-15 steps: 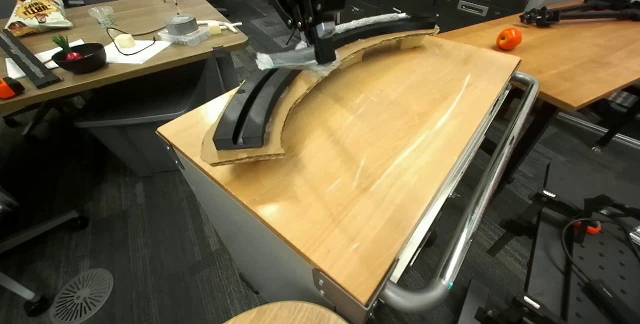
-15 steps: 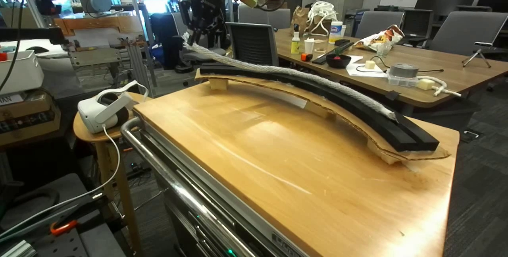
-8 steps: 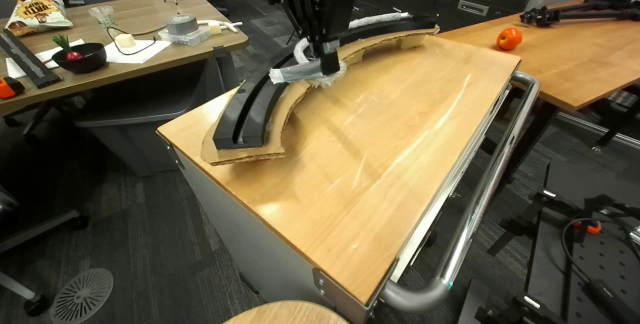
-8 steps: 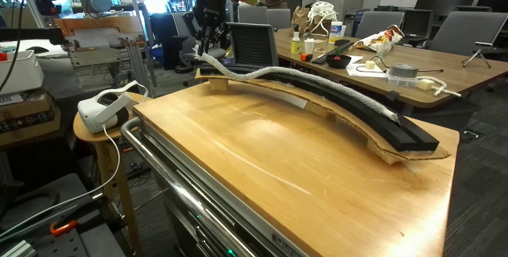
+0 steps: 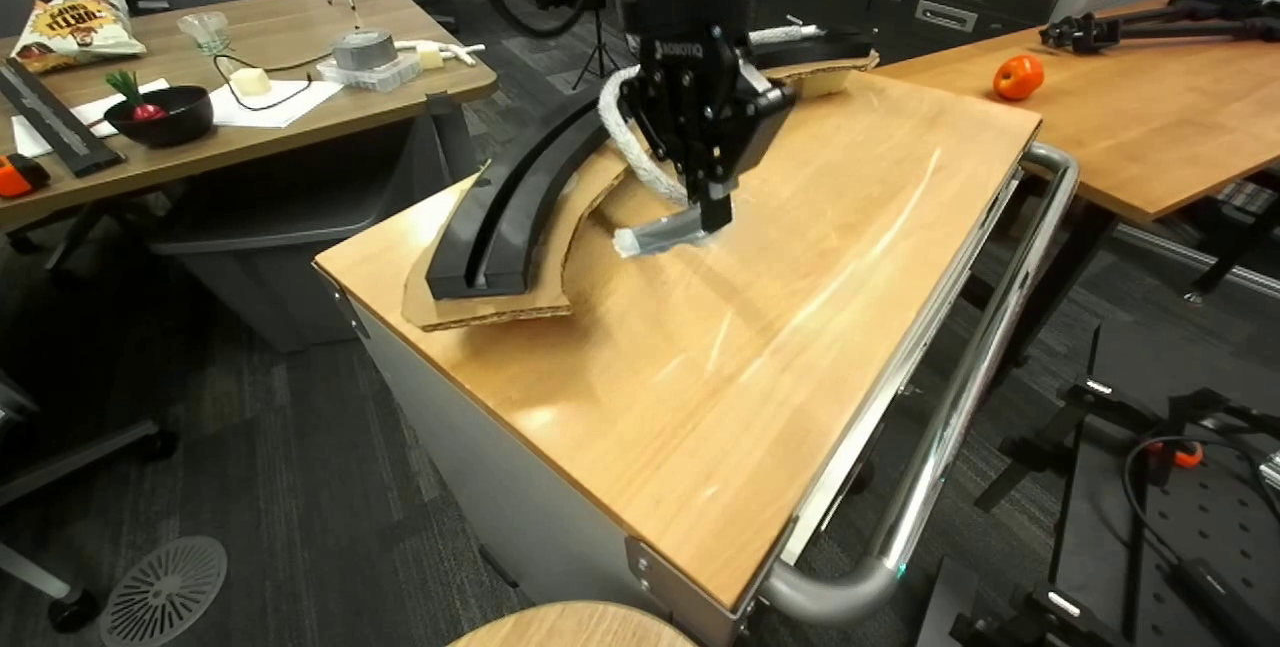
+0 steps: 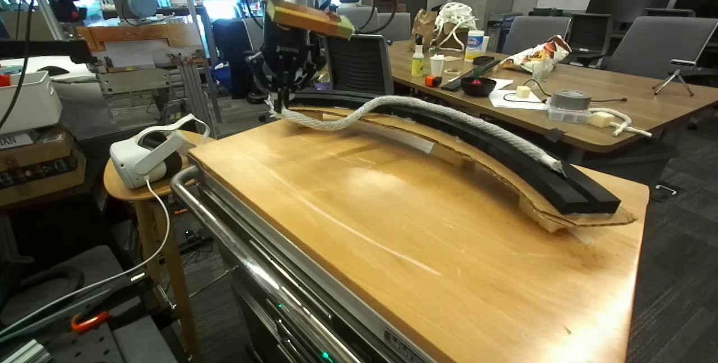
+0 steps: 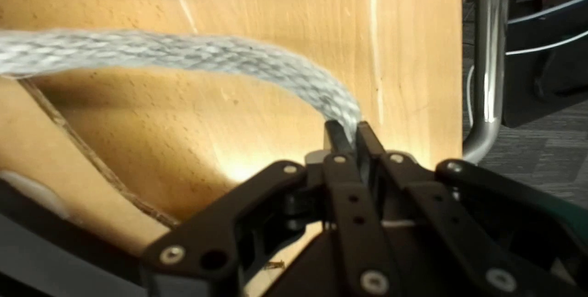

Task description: Place the white rope on the table

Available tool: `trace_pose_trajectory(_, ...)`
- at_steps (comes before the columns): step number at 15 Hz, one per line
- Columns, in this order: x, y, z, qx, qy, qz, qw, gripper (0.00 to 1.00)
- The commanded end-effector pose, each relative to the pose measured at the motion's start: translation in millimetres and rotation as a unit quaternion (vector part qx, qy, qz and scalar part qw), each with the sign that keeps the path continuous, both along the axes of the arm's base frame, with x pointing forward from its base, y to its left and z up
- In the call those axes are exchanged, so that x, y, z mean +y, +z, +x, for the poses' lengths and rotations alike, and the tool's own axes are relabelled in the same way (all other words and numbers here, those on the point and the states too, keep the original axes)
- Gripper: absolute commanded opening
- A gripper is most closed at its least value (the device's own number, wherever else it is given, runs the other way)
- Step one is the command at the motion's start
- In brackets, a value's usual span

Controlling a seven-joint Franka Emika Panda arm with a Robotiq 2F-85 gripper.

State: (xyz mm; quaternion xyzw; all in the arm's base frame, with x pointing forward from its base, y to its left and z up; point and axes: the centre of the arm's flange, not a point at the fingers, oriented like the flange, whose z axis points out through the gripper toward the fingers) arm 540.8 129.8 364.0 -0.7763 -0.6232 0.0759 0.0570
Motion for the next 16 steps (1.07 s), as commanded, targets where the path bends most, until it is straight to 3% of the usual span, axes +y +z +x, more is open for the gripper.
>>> trace_pose_trajectory(1, -8, -22, -56, -0.092, 0.007, 0.016, 0.9956, 0.02)
trace_pose_trajectory(5, -6, -21, -94, -0.179, -0.001, 0.05, 0.9827, 0.03)
trace_pose_trajectory(6, -4, -17, -104, -0.199, 0.001, 0.058, 0.9783, 0.34)
trace_pose_trajectory(8, 0, -3, -122, -0.22, 0.033, 0.059, 0.9732, 0.41)
trace_pose_trajectory(10, 7, 30, -130, -0.223, 0.092, 0.038, 0.9698, 0.57)
trace_pose_trajectory(13, 25, 92, -124, -0.234, 0.164, 0.006, 0.9584, 0.79)
trace_pose_trajectory(16, 30, 156, -102, -0.236, 0.192, -0.047, 0.9514, 1.0)
